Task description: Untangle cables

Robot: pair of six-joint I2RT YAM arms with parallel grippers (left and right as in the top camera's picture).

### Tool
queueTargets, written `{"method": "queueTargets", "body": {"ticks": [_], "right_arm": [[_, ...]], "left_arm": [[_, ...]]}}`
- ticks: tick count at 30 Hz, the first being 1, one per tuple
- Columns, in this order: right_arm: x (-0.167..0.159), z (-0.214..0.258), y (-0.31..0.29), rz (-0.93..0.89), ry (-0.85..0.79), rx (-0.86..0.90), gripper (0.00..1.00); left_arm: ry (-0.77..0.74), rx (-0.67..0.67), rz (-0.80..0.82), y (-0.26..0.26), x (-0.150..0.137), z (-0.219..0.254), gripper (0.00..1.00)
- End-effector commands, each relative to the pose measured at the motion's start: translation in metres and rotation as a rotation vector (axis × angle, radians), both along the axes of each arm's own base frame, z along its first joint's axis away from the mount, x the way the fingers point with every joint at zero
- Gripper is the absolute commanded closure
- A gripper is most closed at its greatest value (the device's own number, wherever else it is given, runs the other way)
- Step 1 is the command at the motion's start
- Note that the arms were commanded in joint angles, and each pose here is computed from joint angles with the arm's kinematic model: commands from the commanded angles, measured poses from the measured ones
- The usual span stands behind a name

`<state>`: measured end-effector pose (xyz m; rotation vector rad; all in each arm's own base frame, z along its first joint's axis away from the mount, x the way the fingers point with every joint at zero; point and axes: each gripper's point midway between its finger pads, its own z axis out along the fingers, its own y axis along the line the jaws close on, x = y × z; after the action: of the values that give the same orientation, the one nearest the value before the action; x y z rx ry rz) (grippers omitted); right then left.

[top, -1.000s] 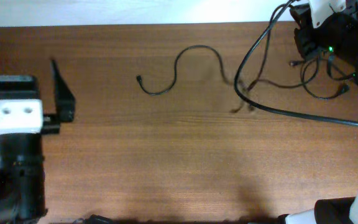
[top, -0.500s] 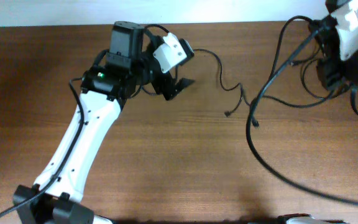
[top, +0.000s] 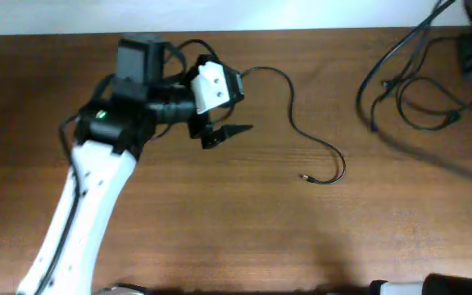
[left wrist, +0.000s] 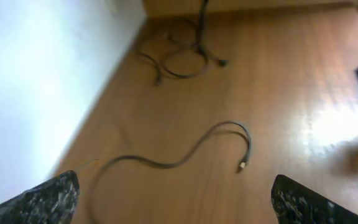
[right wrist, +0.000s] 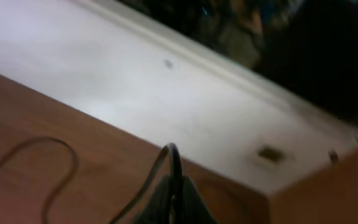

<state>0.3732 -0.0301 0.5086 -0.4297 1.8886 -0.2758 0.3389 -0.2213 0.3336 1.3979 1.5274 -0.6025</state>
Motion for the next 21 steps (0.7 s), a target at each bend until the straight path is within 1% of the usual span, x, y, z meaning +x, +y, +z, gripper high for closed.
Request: {"method": "queueTargets", "body": {"ticks": [1, 2, 4, 5, 6, 8, 9, 13, 14, 16, 18, 19, 21], "right_arm": [[0.004, -0.014, -0.104, -0.271, 0.023, 0.052, 0.96], [0.001, -0.020, -0.137, -0.358, 0.025, 0.082, 0.96], [-0.016, -0.043, -0.223, -0.582, 0.040, 0.180, 0.96], [-0.023, -0.057, -0.252, -0.645, 0.060, 0.218, 0.96], [-0.027, -0.077, -0.281, -0.679, 0.082, 0.283, 0.96], [-0.023, -0.100, -0.306, -0.658, 0.099, 0.349, 0.96], [-0.020, -0.118, -0.328, -0.686, 0.111, 0.378, 0.96], [0.006, -0.186, -0.373, -0.705, 0.185, 0.422, 0.96], [0.013, -0.209, -0.382, -0.708, 0.216, 0.442, 0.96], [0.015, -0.262, -0.395, -0.722, 0.310, 0.490, 0.96], [0.003, -0.341, -0.403, -0.767, 0.494, 0.556, 0.96], [-0.004, -0.361, -0.403, -0.775, 0.544, 0.583, 0.96], [-0.020, -0.367, -0.413, -0.797, 0.555, 0.592, 0.96]], "left_arm": [[-0.131, 0.001, 0.175, 0.026, -0.018, 0.058, 0.01], [-0.162, 0.007, 0.207, 0.032, -0.022, 0.066, 0.01], [-0.214, 0.010, 0.255, 0.042, -0.030, 0.081, 0.01], [-0.227, 0.008, 0.261, 0.044, -0.034, 0.085, 0.01], [-0.228, 0.008, 0.261, 0.044, -0.036, 0.086, 0.01], [-0.218, 0.012, 0.261, 0.045, -0.037, 0.084, 0.01], [-0.218, 0.013, 0.262, 0.045, -0.036, 0.084, 0.01], [-0.203, 0.008, 0.268, 0.045, -0.037, 0.083, 0.01], [-0.199, 0.010, 0.268, 0.045, -0.037, 0.082, 0.01], [-0.199, 0.009, 0.267, 0.045, -0.037, 0.082, 0.01], [-0.187, 0.001, 0.273, 0.045, -0.037, 0.083, 0.01], [-0.185, 0.000, 0.274, 0.045, -0.037, 0.083, 0.01], [-0.175, -0.005, 0.279, 0.045, -0.037, 0.083, 0.01]]}}
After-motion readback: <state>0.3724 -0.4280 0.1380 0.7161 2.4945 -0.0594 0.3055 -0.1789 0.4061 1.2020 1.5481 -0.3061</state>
